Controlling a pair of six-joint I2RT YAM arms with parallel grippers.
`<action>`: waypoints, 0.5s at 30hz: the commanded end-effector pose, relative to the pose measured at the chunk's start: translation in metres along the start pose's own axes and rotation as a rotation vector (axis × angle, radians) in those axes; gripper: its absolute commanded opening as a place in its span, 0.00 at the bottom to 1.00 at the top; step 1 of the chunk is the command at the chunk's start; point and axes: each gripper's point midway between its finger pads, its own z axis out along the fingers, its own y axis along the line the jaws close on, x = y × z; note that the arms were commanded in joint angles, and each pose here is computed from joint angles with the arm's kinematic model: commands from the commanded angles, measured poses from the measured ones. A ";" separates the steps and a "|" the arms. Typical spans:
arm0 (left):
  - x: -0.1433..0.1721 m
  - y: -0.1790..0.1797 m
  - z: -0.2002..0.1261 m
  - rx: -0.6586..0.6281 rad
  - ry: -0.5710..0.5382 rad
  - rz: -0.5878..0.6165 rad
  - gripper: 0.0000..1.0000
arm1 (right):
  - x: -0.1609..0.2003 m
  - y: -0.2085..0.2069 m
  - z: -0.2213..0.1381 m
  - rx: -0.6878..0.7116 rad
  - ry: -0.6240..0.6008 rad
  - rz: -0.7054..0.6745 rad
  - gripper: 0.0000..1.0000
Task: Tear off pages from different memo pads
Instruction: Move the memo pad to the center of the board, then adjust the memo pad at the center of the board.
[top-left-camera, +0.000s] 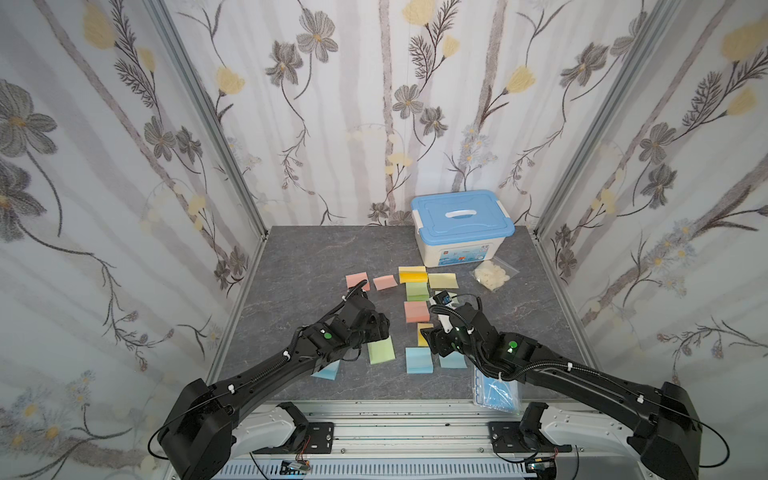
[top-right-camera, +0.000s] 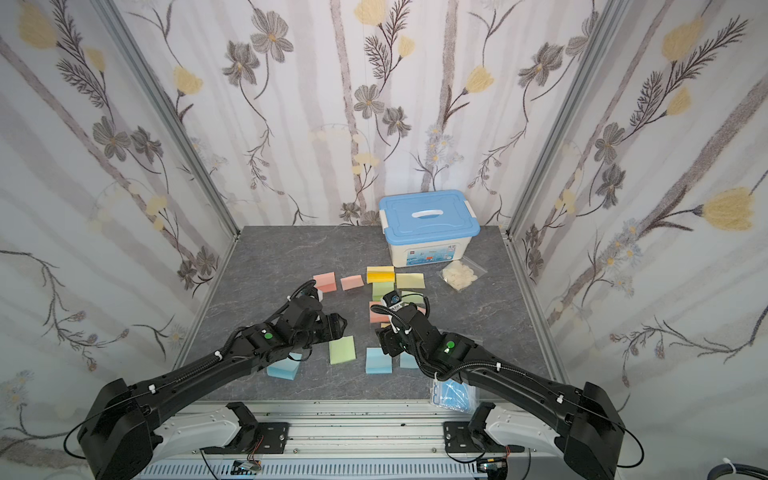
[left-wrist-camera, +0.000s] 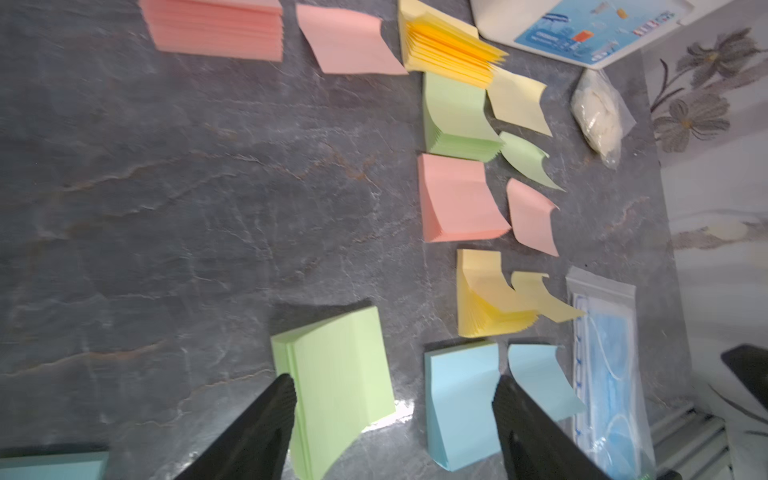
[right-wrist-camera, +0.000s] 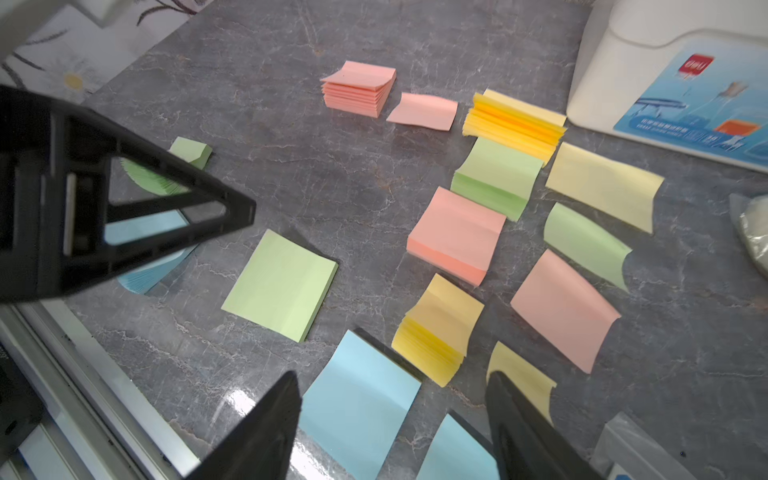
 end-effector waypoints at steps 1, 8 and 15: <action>-0.007 0.030 0.003 -0.093 0.018 0.033 0.71 | 0.028 0.032 0.013 -0.093 0.118 0.059 0.62; -0.026 0.056 0.013 -0.094 0.003 -0.054 0.70 | 0.073 0.095 0.048 -0.140 0.250 -0.028 0.54; -0.027 0.068 0.018 -0.107 0.003 -0.067 0.70 | 0.101 0.099 0.083 -0.075 0.349 -0.072 0.35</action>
